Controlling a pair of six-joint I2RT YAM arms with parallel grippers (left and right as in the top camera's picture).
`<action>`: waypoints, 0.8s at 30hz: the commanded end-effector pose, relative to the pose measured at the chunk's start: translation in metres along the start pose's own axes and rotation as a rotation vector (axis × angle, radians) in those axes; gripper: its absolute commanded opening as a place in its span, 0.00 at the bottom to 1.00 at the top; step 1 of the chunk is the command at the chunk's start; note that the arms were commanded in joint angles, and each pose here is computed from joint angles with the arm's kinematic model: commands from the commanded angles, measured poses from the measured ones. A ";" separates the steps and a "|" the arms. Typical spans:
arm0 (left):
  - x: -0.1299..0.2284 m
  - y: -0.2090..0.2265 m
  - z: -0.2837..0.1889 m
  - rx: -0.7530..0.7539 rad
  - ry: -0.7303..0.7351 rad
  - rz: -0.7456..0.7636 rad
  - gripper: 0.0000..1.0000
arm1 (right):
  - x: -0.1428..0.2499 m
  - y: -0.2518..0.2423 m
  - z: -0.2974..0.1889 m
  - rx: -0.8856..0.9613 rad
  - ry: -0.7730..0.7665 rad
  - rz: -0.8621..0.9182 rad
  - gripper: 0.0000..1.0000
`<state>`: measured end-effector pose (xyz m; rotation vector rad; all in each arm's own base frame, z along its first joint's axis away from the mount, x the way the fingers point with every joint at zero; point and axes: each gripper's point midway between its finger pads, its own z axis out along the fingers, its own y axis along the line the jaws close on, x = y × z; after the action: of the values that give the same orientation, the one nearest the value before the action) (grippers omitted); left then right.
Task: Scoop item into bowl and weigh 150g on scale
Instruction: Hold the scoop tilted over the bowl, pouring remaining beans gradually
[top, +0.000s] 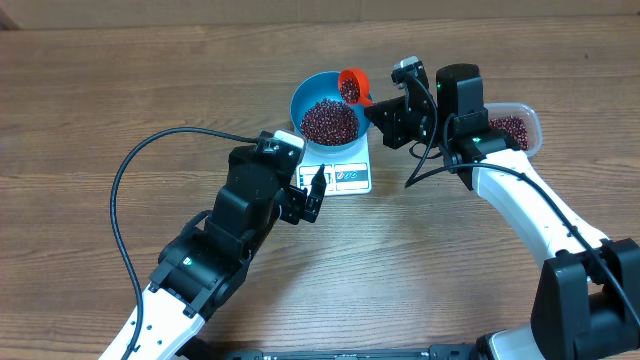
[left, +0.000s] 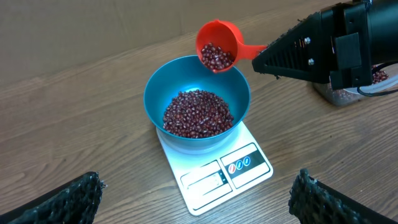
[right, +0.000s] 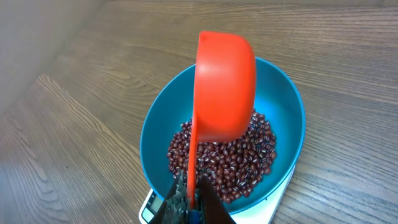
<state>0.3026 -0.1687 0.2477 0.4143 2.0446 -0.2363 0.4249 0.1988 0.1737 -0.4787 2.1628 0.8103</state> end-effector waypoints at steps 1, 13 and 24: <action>-0.007 0.001 -0.006 -0.004 -0.026 0.021 0.99 | -0.021 0.007 -0.011 -0.008 -0.049 -0.024 0.04; -0.006 0.001 -0.006 -0.004 -0.026 0.022 1.00 | -0.019 0.001 -0.011 0.027 -0.039 -0.020 0.04; -0.006 0.001 -0.006 -0.004 -0.025 0.022 1.00 | -0.019 0.003 -0.011 0.015 -0.041 -0.008 0.04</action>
<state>0.3026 -0.1687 0.2477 0.4143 2.0446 -0.2363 0.4255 0.1937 0.1687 -0.4501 2.1923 0.7856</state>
